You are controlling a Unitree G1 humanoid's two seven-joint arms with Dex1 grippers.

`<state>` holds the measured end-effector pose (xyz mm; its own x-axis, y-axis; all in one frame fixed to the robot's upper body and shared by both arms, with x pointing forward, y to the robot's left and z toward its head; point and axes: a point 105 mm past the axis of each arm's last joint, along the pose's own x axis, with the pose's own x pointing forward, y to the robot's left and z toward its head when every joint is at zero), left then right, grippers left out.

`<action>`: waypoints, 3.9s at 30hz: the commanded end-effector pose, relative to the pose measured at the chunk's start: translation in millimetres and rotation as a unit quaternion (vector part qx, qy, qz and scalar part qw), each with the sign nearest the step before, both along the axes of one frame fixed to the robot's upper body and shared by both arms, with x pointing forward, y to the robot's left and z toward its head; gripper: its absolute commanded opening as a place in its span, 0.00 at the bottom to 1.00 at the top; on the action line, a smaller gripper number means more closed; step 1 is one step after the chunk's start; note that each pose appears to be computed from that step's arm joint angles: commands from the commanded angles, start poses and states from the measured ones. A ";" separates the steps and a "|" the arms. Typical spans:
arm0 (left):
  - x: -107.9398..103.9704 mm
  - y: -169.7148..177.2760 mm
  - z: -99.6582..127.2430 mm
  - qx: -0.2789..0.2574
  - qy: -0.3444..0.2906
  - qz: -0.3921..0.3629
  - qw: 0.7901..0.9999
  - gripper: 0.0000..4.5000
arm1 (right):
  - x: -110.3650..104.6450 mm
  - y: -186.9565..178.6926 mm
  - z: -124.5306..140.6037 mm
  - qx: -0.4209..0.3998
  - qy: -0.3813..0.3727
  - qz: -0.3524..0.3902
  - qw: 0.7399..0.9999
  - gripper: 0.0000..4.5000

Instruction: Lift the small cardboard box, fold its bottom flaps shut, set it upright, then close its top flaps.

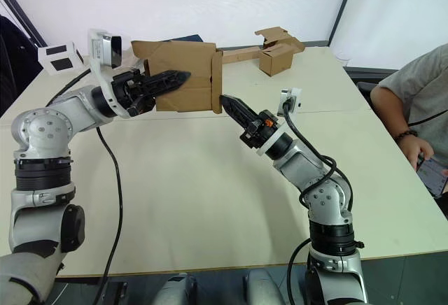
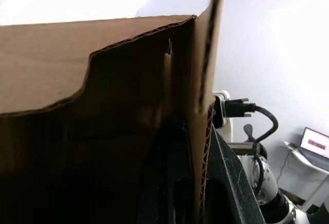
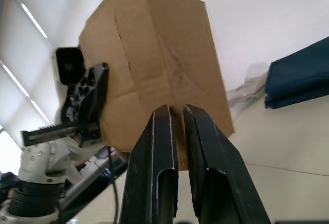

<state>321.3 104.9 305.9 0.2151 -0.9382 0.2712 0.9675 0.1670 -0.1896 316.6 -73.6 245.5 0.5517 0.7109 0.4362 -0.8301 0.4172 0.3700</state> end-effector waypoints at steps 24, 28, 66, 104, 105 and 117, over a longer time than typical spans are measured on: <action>-7.7 -1.7 11.3 -0.011 -0.027 -0.009 1.000 0.00 | -0.1 -8.5 19.9 0.013 -0.038 -0.019 0.999 0.39; -6.7 -0.5 9.4 -0.009 -0.025 -0.005 1.000 0.00 | -4.1 -6.9 23.1 0.021 -0.039 -0.004 0.999 0.39; -6.0 -0.8 12.2 -0.013 -0.024 -0.003 1.000 0.00 | -6.2 -3.9 21.5 0.001 -0.043 -0.002 0.999 0.01; -7.1 -1.1 13.4 -0.016 -0.024 -0.004 1.000 0.00 | -11.2 -6.5 20.6 0.012 -0.036 0.013 0.999 0.31; -7.1 -1.1 13.5 -0.016 -0.024 -0.004 1.000 0.00 | -10.6 -6.5 20.2 0.010 -0.036 0.011 0.999 0.31; -7.1 -0.9 12.3 -0.017 -0.023 -0.006 1.000 0.00 | -4.2 -6.3 20.5 -0.011 -0.048 -0.019 0.999 0.31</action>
